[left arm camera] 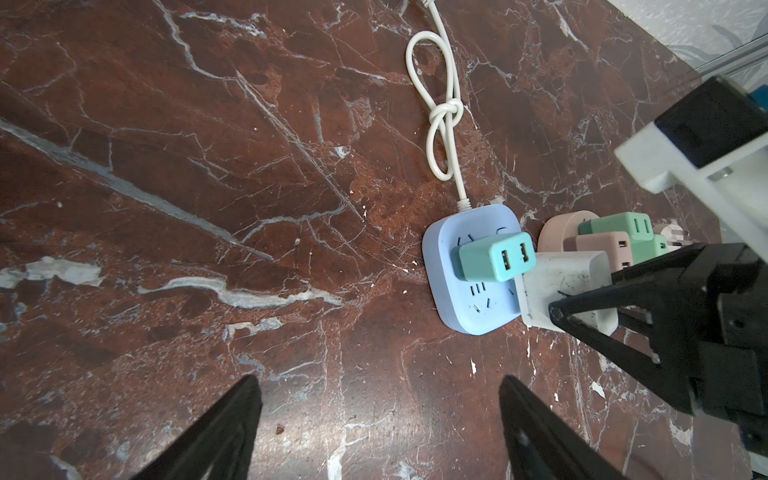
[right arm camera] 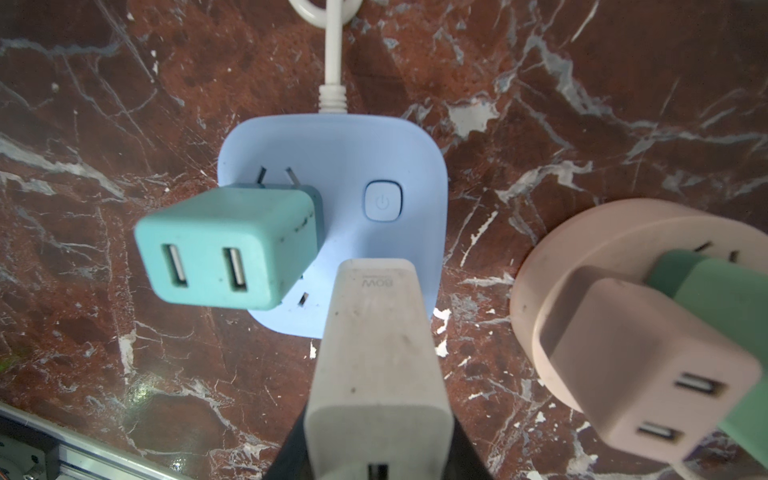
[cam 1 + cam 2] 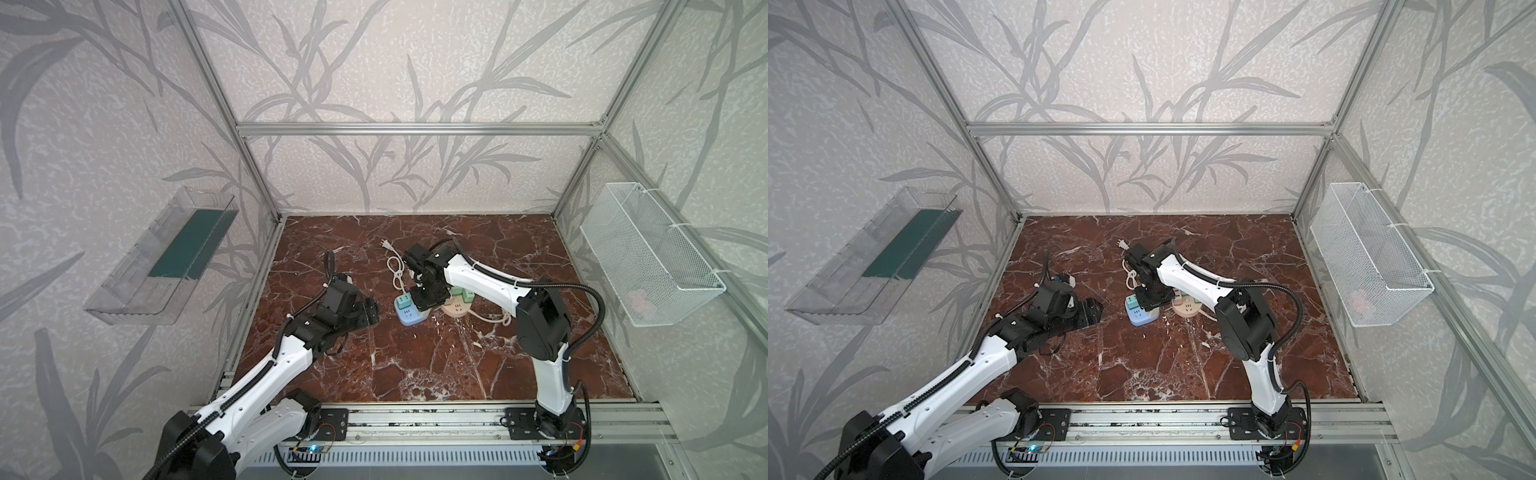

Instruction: Insert the plug

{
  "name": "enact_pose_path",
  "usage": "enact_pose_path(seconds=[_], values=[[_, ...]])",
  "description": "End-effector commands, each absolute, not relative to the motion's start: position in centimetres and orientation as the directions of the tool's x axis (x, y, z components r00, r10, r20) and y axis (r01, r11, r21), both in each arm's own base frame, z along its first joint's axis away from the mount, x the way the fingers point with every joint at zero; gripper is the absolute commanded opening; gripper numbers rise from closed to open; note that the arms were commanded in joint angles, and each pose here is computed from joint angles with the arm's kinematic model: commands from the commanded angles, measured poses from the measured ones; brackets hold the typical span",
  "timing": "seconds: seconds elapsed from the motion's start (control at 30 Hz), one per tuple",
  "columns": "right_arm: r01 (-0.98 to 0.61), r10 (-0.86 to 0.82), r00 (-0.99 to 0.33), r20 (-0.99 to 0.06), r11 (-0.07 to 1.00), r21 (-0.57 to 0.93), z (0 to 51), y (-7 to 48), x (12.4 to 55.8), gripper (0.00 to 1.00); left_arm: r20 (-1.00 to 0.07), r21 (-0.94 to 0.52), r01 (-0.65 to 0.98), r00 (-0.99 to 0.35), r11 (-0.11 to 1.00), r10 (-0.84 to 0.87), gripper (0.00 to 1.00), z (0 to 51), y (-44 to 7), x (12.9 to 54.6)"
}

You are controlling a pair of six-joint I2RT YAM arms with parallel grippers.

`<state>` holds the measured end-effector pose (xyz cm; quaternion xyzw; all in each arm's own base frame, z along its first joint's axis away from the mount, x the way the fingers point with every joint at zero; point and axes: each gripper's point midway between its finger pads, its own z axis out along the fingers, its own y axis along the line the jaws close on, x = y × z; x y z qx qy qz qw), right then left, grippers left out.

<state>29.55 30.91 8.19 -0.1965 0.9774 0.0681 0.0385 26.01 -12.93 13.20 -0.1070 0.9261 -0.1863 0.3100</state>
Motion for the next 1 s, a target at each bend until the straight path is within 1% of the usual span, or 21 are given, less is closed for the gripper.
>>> enact_pose_path(seconds=[0.0, 0.27, 0.6, 0.73, 0.97], values=[[-0.403, -0.406, -0.913, 0.033, 0.912, 0.079, 4.8, 30.0, 27.7, 0.0, -0.541, -0.413, -0.072, -0.782, 0.908, -0.309, 0.88, 13.0, -12.9, 26.1], [-0.385, -0.397, -0.912, 0.099, 0.915, 0.121, 3.2, 30.4, 27.4, 0.0, -0.535, -0.414, -0.066, -0.789, 0.908, -0.301, 0.88, 12.5, -13.1, 26.2], [-0.39, -0.401, -0.901, 0.167, 0.916, 0.099, 1.5, 30.1, 27.3, 0.0, -0.532, -0.414, -0.062, -0.793, 0.908, -0.297, 0.88, 12.1, -13.1, 26.3], [-0.383, -0.394, -0.903, 0.171, 0.919, 0.09, 1.4, 30.0, 27.6, 0.0, -0.53, -0.418, -0.063, -0.794, 0.906, -0.299, 0.88, 12.0, -13.2, 26.4], [-0.378, -0.389, -0.909, 0.147, 0.921, 0.098, 2.5, 30.5, 28.6, 0.0, -0.531, -0.418, -0.064, -0.792, 0.906, -0.301, 0.88, 12.0, -13.1, 26.5]])
